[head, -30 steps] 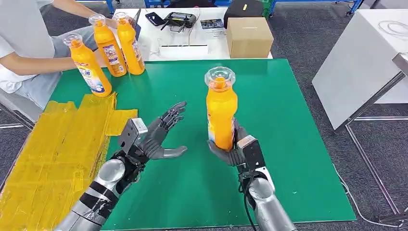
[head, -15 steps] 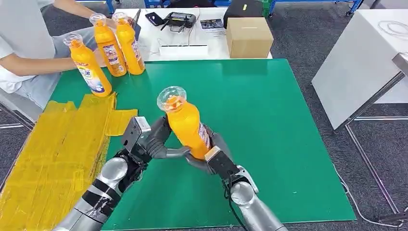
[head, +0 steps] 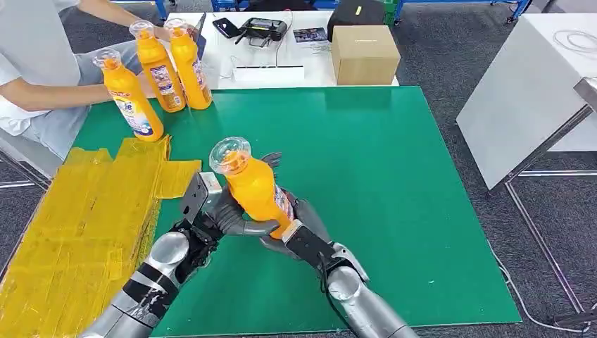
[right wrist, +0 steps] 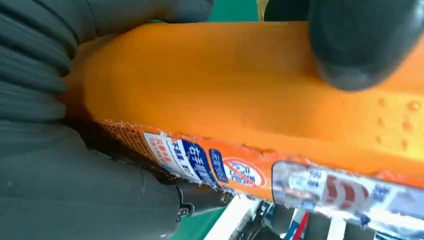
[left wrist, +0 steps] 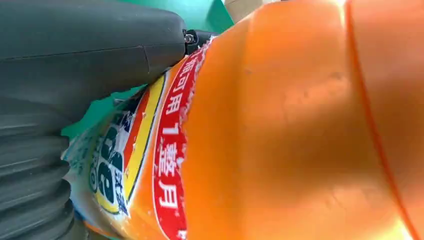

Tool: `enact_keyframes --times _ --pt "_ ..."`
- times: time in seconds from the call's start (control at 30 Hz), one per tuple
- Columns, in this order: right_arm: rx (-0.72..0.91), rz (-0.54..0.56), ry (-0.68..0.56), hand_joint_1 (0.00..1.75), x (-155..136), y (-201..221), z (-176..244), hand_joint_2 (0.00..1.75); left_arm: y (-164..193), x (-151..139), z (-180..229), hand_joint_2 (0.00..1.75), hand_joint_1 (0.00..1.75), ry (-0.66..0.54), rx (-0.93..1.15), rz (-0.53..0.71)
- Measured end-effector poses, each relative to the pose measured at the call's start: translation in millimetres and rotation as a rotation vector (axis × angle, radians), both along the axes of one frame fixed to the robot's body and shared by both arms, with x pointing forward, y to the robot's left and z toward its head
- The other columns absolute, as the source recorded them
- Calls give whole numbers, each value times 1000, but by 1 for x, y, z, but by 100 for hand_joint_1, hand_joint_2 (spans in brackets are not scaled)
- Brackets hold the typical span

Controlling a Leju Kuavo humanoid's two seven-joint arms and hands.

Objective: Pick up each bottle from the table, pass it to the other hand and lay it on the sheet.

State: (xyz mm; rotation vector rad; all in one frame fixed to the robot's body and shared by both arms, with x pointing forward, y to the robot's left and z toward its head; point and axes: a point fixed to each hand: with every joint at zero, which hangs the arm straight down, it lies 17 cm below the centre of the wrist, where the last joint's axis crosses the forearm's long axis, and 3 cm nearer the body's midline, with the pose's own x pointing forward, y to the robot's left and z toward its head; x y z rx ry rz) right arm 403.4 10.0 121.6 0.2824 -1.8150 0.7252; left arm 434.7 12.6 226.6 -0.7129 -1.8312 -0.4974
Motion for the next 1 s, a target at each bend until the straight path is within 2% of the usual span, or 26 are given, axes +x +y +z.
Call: enact_keyframes --times 0.37,0.4,0.43,0.47,1.0 --pt "-10 10 12 175 0 3 -5 175 1 0 1 175 0 20 -30 -4" --pt "-9 10 13 175 0 4 -5 175 1 0 1 175 5 23 -35 -3" --pt "-9 10 14 175 0 4 -6 175 2 0 1 175 115 28 -44 -1" --pt "-9 10 15 175 0 4 -6 175 3 1 1 175 175 35 -53 3" --pt "-17 18 24 175 -1 7 -10 175 10 5 -1 175 175 69 -88 38"
